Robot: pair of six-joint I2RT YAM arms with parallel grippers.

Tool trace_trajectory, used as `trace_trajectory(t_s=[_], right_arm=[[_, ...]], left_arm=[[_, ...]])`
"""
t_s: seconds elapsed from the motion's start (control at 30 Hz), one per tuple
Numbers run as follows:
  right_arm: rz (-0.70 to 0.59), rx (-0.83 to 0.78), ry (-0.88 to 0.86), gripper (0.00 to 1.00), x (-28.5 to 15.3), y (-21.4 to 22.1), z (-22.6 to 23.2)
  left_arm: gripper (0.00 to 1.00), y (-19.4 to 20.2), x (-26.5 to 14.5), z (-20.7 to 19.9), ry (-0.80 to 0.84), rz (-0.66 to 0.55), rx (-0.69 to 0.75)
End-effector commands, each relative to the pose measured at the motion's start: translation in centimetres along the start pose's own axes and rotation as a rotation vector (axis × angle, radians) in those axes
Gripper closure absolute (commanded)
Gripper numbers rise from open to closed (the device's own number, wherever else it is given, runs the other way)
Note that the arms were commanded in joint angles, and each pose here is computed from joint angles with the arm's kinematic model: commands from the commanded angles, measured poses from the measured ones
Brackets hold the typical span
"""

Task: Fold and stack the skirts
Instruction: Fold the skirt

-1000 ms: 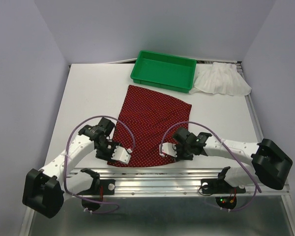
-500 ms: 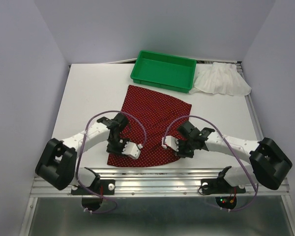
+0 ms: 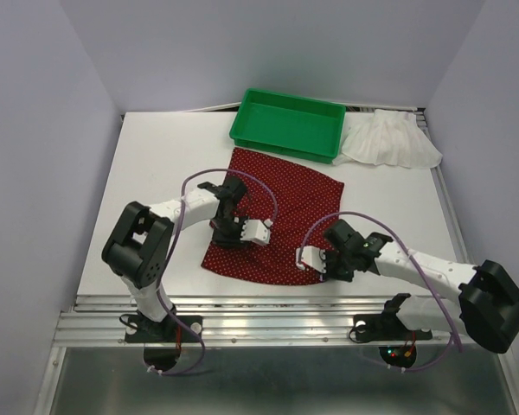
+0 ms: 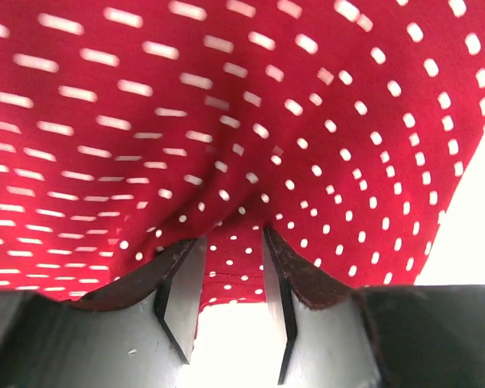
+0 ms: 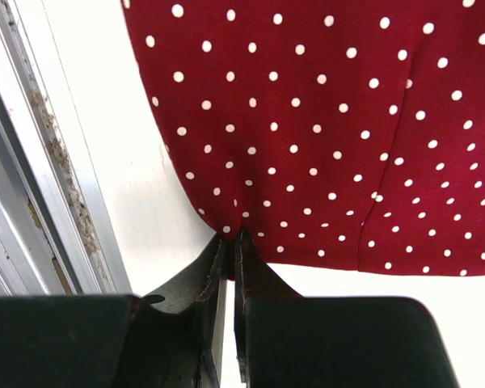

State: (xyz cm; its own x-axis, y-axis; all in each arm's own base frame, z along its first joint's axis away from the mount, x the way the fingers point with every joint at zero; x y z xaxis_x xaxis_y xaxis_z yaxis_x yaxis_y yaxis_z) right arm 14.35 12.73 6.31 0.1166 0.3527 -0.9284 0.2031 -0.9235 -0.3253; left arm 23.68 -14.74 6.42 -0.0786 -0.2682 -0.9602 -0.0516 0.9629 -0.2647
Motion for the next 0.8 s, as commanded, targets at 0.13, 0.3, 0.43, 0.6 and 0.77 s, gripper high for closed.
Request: trace_trajectory(t_s=[0.13,0.3,0.43,0.6,0.77], right_arm=[[0.112,-0.01,0.005,0.99,-1.2,2.1,0.1],[0.069,0.002,0.011,0.99,-2.1,1.2,-0.2],[0.045,0.01,-0.014,0.99,-2.8,0.2,-0.7],[0.041,0.024,-0.034,0.99,-2.6,-0.6,-1.5],[0.058,0.048,-0.061,0.99,-2.5,-0.9,-1.9]], left_arm=[[0.46,-2.9,-1.2,2.7,-0.06,-0.065,-0.01],[0.45,-0.6,-5.4,-1.1,-0.107,-0.056,0.099],[0.44,1.0,-7.3,-5.4,-0.079,-0.059,0.14],[0.44,2.1,-5.7,-7.9,-0.055,-0.006,0.147],[0.45,3.0,-3.0,-10.2,-0.039,0.095,0.165]])
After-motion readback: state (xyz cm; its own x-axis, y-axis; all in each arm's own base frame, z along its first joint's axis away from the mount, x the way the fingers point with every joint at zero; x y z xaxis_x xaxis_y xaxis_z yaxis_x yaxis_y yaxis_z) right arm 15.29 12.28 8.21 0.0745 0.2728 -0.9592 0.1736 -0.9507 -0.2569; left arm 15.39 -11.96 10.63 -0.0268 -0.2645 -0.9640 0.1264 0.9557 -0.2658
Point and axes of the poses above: each gripper's point midway between its finger pads, its own x axis out along the fingers, its own z axis along the line the jaws close on, y = z × x, the point moved 5 cm from there along -x, back along the fingers, and after that the axes turned 14 degrees about -x, right-handed, at the moved point
